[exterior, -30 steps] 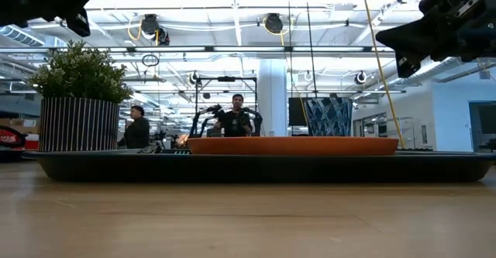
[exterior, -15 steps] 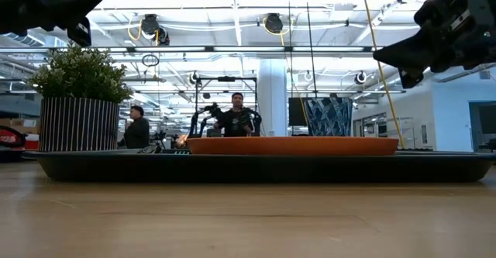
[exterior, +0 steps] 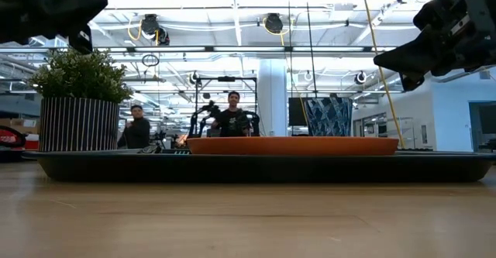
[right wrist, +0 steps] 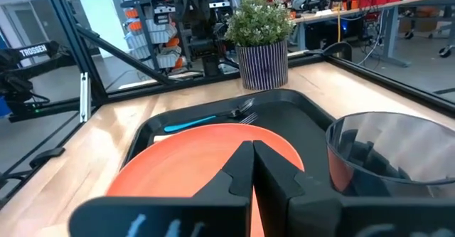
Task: Pick and place plate/cup/fork/spoon on tray
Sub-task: Return to Home Position
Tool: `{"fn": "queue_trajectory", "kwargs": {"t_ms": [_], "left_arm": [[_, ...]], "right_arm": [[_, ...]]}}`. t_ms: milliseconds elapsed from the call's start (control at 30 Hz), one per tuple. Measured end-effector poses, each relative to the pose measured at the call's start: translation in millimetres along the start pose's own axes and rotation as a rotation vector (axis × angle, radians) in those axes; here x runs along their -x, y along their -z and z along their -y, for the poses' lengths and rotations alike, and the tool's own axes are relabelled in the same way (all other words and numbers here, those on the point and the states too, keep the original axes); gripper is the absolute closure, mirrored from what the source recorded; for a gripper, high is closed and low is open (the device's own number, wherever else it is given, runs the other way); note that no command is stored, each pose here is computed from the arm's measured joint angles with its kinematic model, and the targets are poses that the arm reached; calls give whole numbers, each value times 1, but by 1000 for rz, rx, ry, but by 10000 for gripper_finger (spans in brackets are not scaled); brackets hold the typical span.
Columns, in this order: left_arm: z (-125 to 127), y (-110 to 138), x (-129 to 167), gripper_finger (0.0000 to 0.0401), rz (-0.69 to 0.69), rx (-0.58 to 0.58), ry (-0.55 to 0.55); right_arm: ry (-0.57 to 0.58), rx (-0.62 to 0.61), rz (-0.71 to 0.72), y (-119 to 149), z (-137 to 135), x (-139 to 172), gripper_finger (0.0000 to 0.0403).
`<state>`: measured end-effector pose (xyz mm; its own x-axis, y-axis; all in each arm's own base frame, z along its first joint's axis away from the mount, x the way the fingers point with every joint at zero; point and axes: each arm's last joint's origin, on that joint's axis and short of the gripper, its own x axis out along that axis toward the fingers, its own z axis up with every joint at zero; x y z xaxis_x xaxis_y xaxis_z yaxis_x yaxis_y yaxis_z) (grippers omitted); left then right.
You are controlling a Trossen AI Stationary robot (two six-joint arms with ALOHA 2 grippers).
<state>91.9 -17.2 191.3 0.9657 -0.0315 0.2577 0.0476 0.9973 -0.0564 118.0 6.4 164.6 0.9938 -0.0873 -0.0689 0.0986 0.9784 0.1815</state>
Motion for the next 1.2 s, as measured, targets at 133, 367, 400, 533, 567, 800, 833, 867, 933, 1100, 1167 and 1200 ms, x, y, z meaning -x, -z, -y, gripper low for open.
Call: {"fn": "queue_trajectory", "kwargs": {"t_ms": [133, 367, 400, 533, 567, 800, 833, 867, 933, 1100, 1167, 1200], "left_arm": [[0, 2, 0, 375, -17, -7, 0], [0, 2, 0, 375, -24, 4, 0], [0, 3, 0, 375, -26, 6, 0], [0, 5, 0, 375, -52, 4, 0], [0, 6, 0, 375, -56, 4, 0], [0, 6, 0, 375, -65, -11, 0], [0, 7, 0, 375, -66, -12, 0], [0, 7, 0, 375, -68, -13, 0], [0, 8, 0, 375, -78, -15, 0], [0, 8, 0, 375, -85, -71, 3], [0, 8, 0, 375, -85, -71, 3], [0, 8, 0, 375, -85, -68, 2]], "right_arm": [[3, 18, 1, 0, 0, 0, 403], [2, 10, 0, 0, 0, 0, 403], [2, 10, 0, 0, 0, 0, 403], [2, 10, 0, 0, 0, 0, 403], [2, 12, 0, 0, 0, 0, 403], [22, 35, -1, 0, 1, 0, 403], [23, 31, -5, 1, 1, 0, 403], [24, 30, -8, 1, 1, 0, 403], [24, 31, -12, 1, 1, 0, 403], [24, 29, -12, 1, 1, 0, 403], [24, 32, -12, 1, 1, 0, 403], [24, 34, -12, 1, 1, 0, 403]]}}
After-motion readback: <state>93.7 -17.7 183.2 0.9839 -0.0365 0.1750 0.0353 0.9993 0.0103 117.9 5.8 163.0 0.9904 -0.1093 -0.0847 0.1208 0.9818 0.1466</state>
